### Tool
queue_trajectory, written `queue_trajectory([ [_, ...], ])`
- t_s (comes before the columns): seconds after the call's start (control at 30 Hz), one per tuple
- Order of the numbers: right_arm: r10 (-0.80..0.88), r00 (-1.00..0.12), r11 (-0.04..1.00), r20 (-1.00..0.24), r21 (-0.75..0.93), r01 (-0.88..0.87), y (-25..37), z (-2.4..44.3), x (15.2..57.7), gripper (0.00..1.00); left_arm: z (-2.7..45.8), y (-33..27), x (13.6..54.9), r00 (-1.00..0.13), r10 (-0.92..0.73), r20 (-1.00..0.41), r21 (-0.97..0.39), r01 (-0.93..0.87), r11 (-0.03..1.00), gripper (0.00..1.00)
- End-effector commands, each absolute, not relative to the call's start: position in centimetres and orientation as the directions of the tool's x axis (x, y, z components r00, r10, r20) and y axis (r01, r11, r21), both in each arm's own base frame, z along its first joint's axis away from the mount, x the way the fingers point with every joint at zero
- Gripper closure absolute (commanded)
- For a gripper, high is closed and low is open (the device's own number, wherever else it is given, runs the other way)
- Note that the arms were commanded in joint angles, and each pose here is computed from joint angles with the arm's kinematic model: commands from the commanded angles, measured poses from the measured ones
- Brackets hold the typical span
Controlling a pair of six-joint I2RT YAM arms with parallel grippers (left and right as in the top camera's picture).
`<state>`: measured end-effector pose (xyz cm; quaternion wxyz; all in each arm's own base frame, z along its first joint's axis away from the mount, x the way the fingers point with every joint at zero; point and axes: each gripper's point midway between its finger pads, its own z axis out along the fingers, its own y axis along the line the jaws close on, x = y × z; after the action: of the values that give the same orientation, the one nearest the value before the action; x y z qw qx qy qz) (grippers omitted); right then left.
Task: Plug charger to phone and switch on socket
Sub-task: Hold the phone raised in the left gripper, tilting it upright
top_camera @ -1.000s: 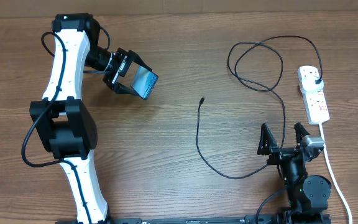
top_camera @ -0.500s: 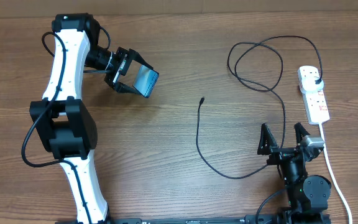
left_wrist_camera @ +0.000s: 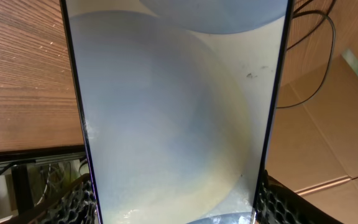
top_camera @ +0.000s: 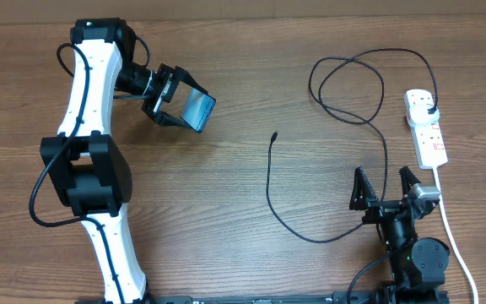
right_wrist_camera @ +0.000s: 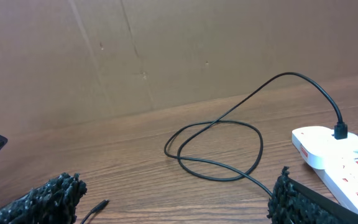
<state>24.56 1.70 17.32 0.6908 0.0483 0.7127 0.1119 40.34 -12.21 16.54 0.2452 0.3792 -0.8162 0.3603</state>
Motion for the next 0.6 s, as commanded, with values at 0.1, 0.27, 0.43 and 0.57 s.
queue_trajectory([
  [0.1, 0.226, -0.04, 0.97, -0.973, 0.229, -0.079, 1.63, 17.04, 24.59, 0.0, 17.77, -12.69, 40.79, -0.593, -0.425, 0.684, -0.431, -0.798, 0.421, 0.78],
  [0.27, 0.226, -0.04, 0.97, -0.973, 0.229, -0.079, 1.63, 17.04, 24.59, 0.0, 17.65, -12.6, 40.77, -0.593, -0.43, 0.68, -0.427, -0.798, 0.426, 0.78],
  [0.43, 0.226, -0.04, 0.97, -0.973, 0.229, -0.079, 1.63, 17.04, 24.59, 0.0, 17.56, -12.53, 40.76, -0.594, -0.434, 0.677, -0.424, -0.797, 0.43, 0.77],
  [0.57, 0.226, -0.04, 0.97, -0.973, 0.229, -0.079, 1.63, 17.04, 24.59, 0.0, 17.27, -12.35, 40.75, -0.593, -0.446, 0.67, -0.414, -0.797, 0.44, 0.77],
])
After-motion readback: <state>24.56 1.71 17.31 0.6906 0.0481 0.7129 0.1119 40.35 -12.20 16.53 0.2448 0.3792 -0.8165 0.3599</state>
